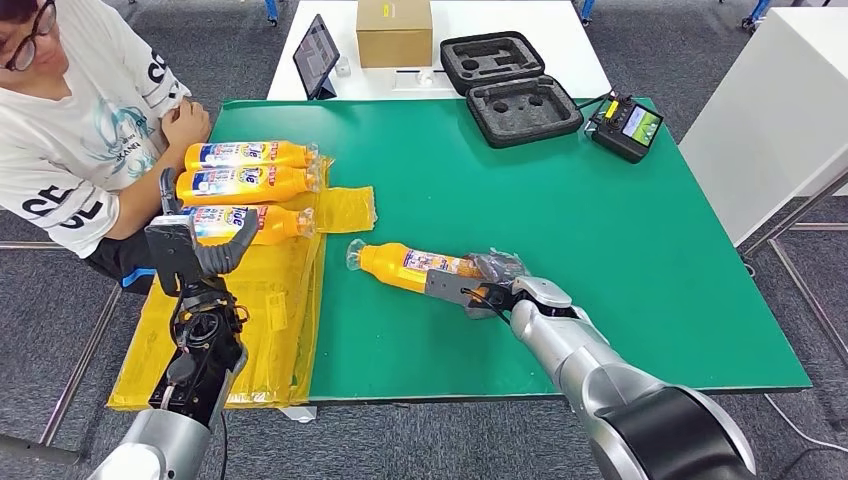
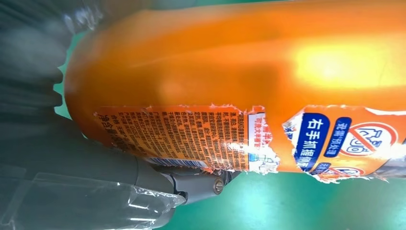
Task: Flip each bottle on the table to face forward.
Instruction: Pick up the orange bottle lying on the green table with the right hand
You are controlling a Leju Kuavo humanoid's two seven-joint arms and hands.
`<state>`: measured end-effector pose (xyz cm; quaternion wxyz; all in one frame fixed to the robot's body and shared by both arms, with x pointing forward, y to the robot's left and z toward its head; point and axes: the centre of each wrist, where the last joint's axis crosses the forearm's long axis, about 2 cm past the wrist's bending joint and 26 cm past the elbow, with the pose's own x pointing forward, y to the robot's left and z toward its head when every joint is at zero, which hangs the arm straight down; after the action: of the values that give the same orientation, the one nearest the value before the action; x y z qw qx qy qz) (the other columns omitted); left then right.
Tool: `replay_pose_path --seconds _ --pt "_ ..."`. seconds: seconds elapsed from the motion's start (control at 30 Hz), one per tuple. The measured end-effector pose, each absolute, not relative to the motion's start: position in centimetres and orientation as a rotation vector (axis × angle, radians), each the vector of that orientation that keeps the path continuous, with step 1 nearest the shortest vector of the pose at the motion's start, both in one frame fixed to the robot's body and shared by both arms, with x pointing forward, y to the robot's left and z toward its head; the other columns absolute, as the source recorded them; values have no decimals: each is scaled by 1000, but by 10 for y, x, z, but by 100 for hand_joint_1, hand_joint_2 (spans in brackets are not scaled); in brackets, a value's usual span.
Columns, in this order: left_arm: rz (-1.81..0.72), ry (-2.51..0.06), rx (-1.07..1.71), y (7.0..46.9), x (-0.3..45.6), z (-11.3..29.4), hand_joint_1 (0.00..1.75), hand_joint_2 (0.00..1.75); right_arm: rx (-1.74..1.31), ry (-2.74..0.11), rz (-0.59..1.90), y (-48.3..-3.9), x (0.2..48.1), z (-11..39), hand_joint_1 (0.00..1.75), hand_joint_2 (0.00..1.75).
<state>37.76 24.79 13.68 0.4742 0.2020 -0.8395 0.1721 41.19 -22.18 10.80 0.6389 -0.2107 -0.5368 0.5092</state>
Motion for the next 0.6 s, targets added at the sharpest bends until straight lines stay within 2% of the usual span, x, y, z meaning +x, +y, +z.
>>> replay_pose_path --seconds 0.2,0.43,0.5,0.6 --pt "424 -2045 490 248 378 135 0 175 -481 -1248 1157 -221 411 107 175 175" --pt "438 -2035 472 248 376 133 0 175 -475 -1485 1061 -219 404 100 175 175" --pt "457 -2021 458 251 373 129 0 175 -482 -1640 953 -218 405 103 175 175" --pt "529 -1985 414 260 364 118 0 175 -528 -1914 659 -214 408 116 175 175"
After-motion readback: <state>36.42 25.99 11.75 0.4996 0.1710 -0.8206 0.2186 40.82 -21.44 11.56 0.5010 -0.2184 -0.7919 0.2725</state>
